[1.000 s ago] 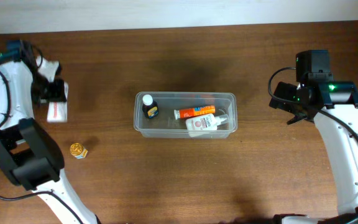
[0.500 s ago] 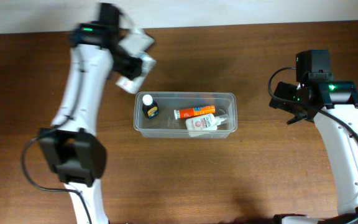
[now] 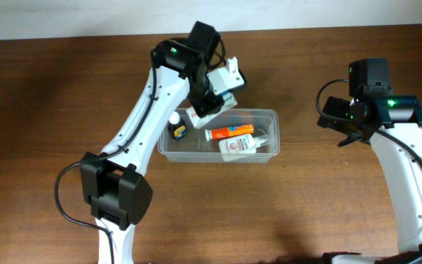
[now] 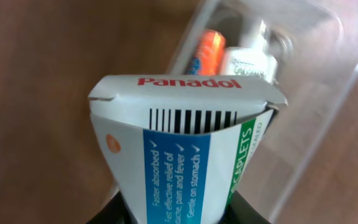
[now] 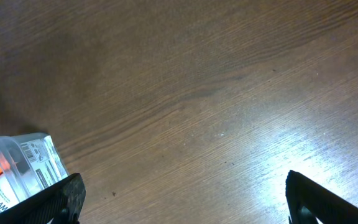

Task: Pack container
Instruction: 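Lower the Panadol box into the container and open the left gripper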

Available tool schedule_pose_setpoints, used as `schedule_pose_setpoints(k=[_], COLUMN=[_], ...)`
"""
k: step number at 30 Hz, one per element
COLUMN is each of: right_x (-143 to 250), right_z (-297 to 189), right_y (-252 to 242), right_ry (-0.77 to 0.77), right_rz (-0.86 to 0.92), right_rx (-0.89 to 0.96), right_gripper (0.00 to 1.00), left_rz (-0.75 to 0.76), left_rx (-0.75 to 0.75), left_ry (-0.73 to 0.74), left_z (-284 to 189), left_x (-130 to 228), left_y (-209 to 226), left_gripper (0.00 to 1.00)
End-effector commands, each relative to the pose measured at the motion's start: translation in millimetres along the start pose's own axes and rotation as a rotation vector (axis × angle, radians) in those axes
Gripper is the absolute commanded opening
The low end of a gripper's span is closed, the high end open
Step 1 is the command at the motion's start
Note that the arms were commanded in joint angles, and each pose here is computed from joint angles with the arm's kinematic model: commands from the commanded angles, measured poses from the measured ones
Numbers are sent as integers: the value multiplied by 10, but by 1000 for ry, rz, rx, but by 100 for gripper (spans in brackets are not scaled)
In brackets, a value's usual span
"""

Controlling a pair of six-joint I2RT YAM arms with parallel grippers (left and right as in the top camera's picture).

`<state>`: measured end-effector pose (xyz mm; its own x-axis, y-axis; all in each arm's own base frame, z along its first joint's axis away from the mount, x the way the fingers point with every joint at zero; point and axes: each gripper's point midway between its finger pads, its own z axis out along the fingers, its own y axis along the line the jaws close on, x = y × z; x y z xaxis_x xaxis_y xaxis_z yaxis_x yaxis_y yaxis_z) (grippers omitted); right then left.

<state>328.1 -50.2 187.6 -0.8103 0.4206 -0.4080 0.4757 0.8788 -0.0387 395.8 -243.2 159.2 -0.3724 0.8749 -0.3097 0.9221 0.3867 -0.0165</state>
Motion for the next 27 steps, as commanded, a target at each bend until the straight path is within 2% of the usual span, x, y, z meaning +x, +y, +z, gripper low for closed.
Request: schedule_pose_setpoints(k=[1, 6, 10, 12, 15, 16, 17, 20, 22, 25, 26, 27], right_x=[-44, -44, -43, -43, -42, -41, -42, -42, -42, -44, -44, -44], right_z=[-19, -19, -19, -19, -19, -19, -19, -19, -19, -19, -19, -19], right_y=[-17, -17, -17, -17, -18, -18, -18, -18, -18, -18, -17, -18], right_ry=[-12, -12, -11, -11, -11, -11, -11, -11, -11, -12, -12, -12], right_rz=[-3, -3, -3, -3, -3, -3, -3, -3, -4, -11, -19, -26], right_rx=[7, 7, 7, 7, 7, 7, 7, 7, 7, 7, 7, 7], right_gripper=[95, 95, 95, 95, 95, 95, 95, 95, 95, 95, 95, 95], left_rz=[3, -19, -24, -23, -27, -41, -55, -107, -188, -350, -432, -604], left_rx=[55, 98, 112, 109, 97, 84, 65, -55, -181, -289, -321, -376], left_ry=[62, 158, 181, 176, 164, 154, 148, 148, 131, 76, 51, 10], left_z=[57, 264, 366, 374, 340, 302, 262, 23, -262, -598, -724, -928], left_x=[210, 489, 575, 565, 527, 495, 467, 428, 442, 525, 589, 740], left_y=[-145, -236, -266, -257, -234, -214, -182, 6, 210, 420, 498, 641], left_gripper=[31, 34, 51, 70, 86, 87, 92, 94, 96, 97, 99, 99])
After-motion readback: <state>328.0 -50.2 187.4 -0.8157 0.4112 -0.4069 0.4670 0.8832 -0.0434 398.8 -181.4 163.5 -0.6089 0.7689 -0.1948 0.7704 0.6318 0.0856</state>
